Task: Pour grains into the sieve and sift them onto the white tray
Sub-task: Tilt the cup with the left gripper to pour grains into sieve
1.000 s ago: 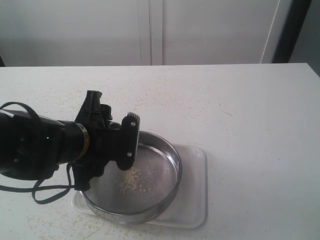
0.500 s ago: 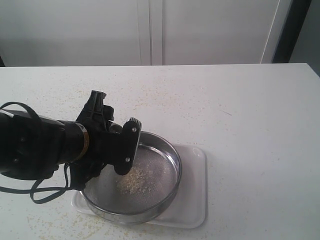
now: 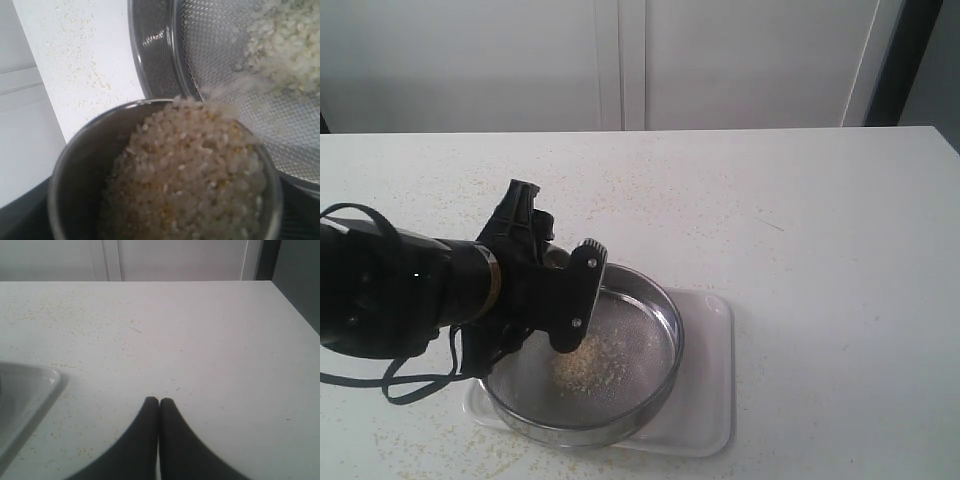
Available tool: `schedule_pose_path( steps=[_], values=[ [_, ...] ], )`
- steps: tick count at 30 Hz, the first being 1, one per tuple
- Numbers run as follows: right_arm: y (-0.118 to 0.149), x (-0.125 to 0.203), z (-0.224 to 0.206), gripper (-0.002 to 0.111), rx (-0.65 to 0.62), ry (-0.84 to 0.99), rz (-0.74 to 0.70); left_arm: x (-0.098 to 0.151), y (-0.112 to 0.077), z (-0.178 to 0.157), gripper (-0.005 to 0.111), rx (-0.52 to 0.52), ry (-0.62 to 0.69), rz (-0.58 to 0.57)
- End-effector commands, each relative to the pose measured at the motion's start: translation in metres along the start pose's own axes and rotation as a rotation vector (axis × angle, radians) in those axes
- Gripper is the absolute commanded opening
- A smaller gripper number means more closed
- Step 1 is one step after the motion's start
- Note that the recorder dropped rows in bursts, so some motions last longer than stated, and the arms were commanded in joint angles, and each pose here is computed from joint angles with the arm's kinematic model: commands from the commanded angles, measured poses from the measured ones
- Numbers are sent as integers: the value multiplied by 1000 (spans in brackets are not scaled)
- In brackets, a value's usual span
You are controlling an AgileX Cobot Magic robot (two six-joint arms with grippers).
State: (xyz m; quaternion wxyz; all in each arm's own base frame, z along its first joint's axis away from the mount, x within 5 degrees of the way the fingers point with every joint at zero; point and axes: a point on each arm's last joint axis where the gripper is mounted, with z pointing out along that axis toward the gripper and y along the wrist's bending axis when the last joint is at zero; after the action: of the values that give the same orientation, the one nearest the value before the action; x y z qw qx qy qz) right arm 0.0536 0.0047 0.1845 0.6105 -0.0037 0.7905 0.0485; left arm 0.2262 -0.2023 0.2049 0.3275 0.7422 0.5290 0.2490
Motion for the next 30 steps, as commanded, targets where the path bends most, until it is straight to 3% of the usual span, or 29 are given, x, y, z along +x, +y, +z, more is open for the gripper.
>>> schedule_pose_path(
  steps=[1,15,30],
  values=[
    [0,2,0,0,0,-4,-2,0,11,-4,0,-37,22,-12],
    [0,2,0,0,0,-4,-2,-1,12,-4,0,-39,17,170],
    [0,2,0,0,0,-4,-2,-1,12,-4,0,-39,17,172]
  ],
)
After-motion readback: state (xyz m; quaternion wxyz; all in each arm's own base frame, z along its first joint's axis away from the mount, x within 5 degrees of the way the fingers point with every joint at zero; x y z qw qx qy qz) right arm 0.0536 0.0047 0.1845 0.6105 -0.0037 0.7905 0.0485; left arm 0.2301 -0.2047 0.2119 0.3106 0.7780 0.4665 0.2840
